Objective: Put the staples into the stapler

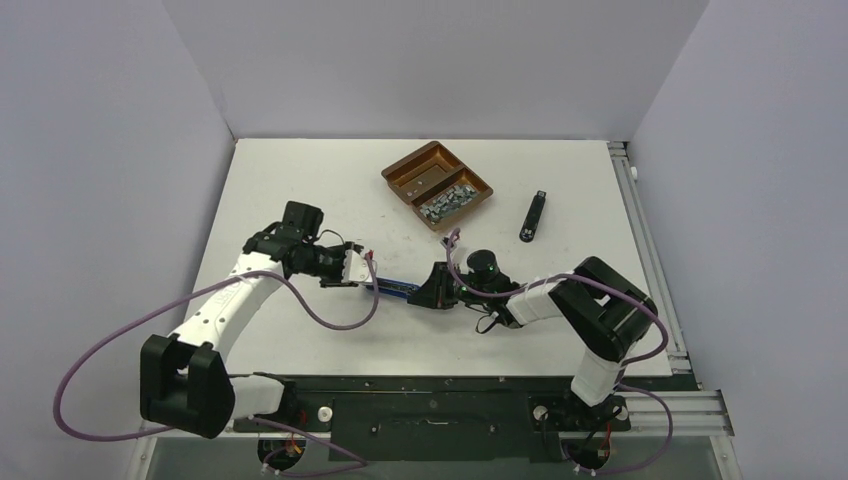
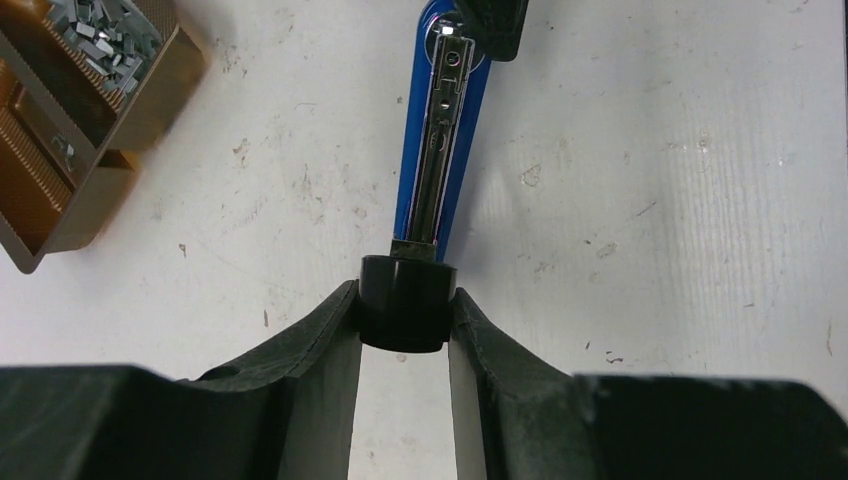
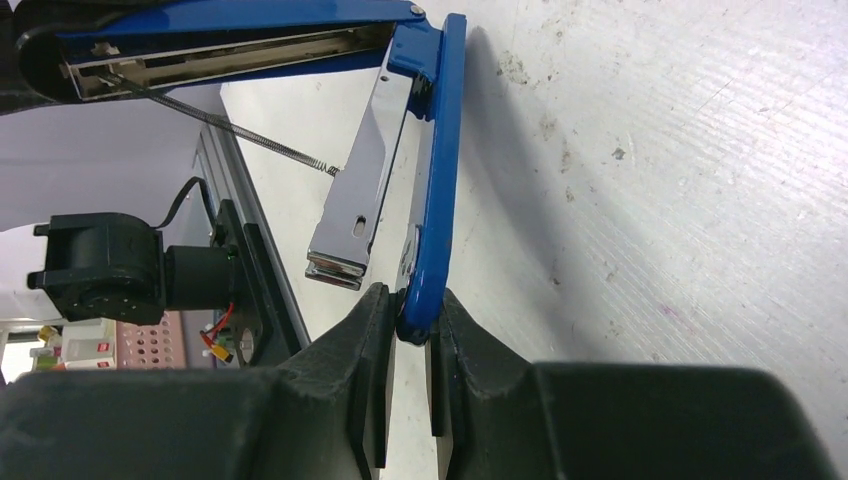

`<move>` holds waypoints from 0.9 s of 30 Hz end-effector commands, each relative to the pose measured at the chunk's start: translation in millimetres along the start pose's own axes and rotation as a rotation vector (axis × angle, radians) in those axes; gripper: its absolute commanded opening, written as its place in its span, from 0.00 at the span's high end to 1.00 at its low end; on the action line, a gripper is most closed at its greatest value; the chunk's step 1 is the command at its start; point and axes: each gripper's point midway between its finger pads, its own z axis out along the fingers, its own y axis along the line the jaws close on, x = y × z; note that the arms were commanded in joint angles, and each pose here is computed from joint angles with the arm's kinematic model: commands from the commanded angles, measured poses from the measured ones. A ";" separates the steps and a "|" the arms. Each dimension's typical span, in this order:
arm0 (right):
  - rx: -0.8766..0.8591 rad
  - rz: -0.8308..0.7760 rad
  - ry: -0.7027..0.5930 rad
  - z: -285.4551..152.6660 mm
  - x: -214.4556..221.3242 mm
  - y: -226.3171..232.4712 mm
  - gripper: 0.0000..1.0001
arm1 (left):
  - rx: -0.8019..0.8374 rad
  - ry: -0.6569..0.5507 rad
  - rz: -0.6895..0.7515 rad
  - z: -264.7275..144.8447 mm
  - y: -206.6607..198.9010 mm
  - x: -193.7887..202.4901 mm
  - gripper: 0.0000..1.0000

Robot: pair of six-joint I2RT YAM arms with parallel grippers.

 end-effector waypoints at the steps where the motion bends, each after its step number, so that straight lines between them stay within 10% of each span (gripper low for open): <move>1: 0.044 0.036 0.112 -5.7 40.4 -21.4 0.92 | -0.124 0.038 -0.014 -17.7 35.9 19.1 1.00; 27: -0.037 0.131 0.168 1.1 61.8 -23.3 0.91 | -0.246 0.176 -0.417 -35.5 77.4 147.5 0.93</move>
